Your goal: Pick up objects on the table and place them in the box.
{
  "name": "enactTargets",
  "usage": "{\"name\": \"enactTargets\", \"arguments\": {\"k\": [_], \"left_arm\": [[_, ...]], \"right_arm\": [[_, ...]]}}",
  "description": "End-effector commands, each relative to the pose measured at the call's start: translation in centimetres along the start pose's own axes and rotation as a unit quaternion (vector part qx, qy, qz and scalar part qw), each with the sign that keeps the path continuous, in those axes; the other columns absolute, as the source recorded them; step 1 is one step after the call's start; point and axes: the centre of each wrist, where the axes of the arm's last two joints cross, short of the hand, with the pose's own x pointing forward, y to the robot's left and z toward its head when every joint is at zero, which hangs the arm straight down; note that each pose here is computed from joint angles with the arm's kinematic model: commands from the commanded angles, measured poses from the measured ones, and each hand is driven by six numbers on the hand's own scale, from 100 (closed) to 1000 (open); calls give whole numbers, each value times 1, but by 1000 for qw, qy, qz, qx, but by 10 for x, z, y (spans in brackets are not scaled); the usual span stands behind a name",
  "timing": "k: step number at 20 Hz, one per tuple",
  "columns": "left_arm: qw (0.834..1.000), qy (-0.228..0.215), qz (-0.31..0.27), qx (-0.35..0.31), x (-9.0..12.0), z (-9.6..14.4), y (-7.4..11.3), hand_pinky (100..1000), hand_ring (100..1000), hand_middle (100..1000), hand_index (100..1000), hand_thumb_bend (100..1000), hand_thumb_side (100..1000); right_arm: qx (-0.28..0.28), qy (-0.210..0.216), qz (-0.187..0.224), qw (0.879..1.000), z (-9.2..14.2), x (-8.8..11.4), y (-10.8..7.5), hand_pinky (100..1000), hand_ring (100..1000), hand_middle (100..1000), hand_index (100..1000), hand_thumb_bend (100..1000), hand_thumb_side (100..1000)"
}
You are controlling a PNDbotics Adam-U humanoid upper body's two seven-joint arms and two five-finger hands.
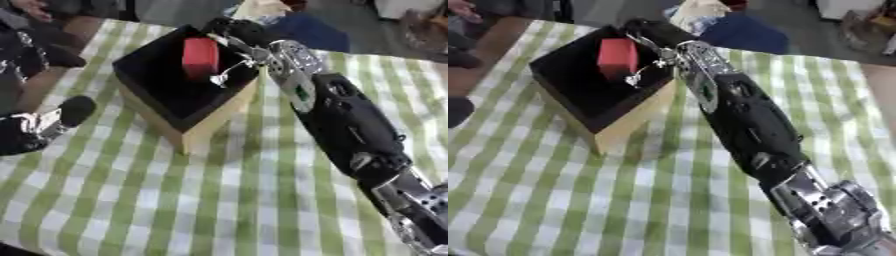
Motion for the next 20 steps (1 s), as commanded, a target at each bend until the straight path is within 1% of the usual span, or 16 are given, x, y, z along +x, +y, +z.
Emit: {"name": "enactTargets", "arguments": {"k": [1,3,5,6,9,10,11,12,14,20], "left_arm": [[1000,-11,-6,-1,5,-3,4,758,659,700,768,669,485],[1000,-13,-4,-2,6,-3,5,757,657,701,768,671,484],[1000,-15,-3,-3,6,-2,5,757,657,701,768,671,484],[1000,-16,-2,-2,6,-2,5,757,657,701,768,672,483],[1000,-17,0,-1,6,-2,6,757,657,701,768,674,482],[1000,-17,0,0,6,-2,6,758,657,702,768,675,482],[1000,-17,1,0,6,-2,6,758,659,702,768,673,483],[1000,-17,1,1,6,-2,6,758,660,703,768,674,482],[1000,-16,1,3,5,-1,6,758,660,703,768,674,481],[1000,-11,0,6,4,1,7,758,660,703,768,677,482]], "right_arm": [[-21,-24,10,999,-2,10,-20,876,907,966,960,493,459],[-24,-38,25,999,-2,14,-24,887,922,974,961,544,475],[-24,-49,43,998,-2,16,-27,890,927,978,963,555,474],[-25,-54,53,997,-2,17,-29,898,937,985,968,577,466],[-27,-64,71,995,-1,18,-32,899,939,989,970,578,461],[-29,-64,73,995,-1,18,-33,900,940,989,971,580,459],[-31,-64,74,995,-1,17,-33,899,939,989,970,558,461],[-33,-63,74,995,-1,17,-33,898,938,989,970,578,455],[-40,-59,74,995,0,15,-36,896,936,988,969,576,452],[-69,-55,70,994,6,10,-51,890,930,983,966,569,433]]}}
